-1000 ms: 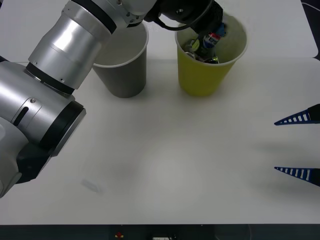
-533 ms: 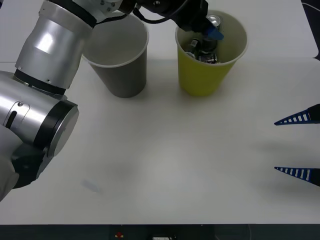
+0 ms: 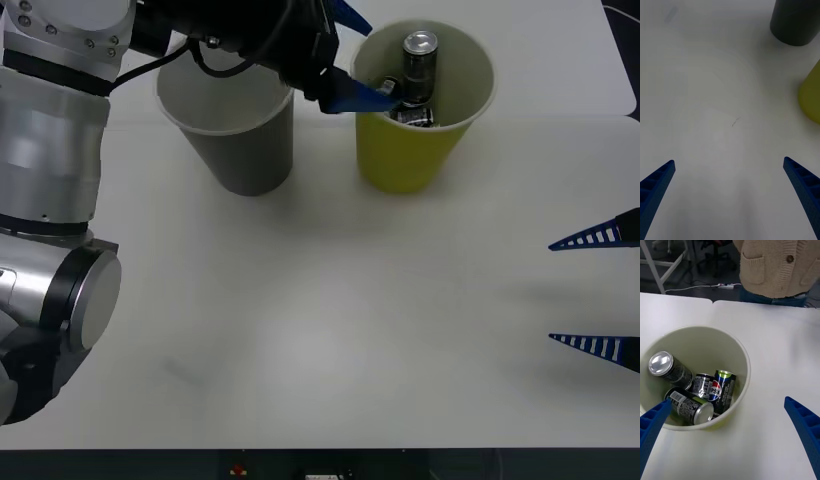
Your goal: Put the can into the green bin and the plastic bottle into the gray bin
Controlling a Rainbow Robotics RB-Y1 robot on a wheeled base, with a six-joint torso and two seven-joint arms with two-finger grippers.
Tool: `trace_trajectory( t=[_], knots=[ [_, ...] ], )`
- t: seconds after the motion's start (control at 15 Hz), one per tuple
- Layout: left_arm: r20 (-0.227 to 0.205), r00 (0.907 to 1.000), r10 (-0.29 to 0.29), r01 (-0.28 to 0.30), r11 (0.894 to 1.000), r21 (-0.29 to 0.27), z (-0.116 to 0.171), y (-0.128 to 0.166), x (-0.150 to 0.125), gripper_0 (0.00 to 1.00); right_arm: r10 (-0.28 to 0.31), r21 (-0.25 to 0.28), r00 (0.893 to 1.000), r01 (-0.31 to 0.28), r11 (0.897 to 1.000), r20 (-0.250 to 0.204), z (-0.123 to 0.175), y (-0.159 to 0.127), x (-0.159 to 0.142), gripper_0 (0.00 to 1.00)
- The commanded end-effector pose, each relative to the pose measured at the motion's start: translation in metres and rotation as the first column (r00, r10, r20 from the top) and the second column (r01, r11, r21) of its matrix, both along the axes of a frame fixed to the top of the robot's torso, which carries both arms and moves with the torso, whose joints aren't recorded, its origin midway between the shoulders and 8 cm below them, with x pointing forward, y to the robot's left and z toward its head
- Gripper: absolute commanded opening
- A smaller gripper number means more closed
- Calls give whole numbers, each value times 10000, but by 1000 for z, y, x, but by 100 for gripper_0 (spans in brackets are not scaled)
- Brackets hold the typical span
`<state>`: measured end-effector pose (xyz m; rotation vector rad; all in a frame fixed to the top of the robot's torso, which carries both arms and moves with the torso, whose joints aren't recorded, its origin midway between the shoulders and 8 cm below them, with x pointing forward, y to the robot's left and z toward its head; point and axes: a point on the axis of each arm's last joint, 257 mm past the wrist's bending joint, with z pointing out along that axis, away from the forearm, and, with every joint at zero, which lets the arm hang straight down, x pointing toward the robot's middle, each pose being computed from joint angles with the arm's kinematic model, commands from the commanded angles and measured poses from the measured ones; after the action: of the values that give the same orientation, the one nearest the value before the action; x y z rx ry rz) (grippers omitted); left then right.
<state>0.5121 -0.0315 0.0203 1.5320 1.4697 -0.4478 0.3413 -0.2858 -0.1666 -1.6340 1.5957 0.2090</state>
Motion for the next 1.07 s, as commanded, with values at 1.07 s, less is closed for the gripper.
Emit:
trace_trajectory(
  t=[1.07],
  knots=[
    [735, 9934, -878, 799, 9914, 1038, -125, 169, -129, 100, 0, 0, 10000, 0, 10000, 0, 0, 0, 0, 100]
  ],
)
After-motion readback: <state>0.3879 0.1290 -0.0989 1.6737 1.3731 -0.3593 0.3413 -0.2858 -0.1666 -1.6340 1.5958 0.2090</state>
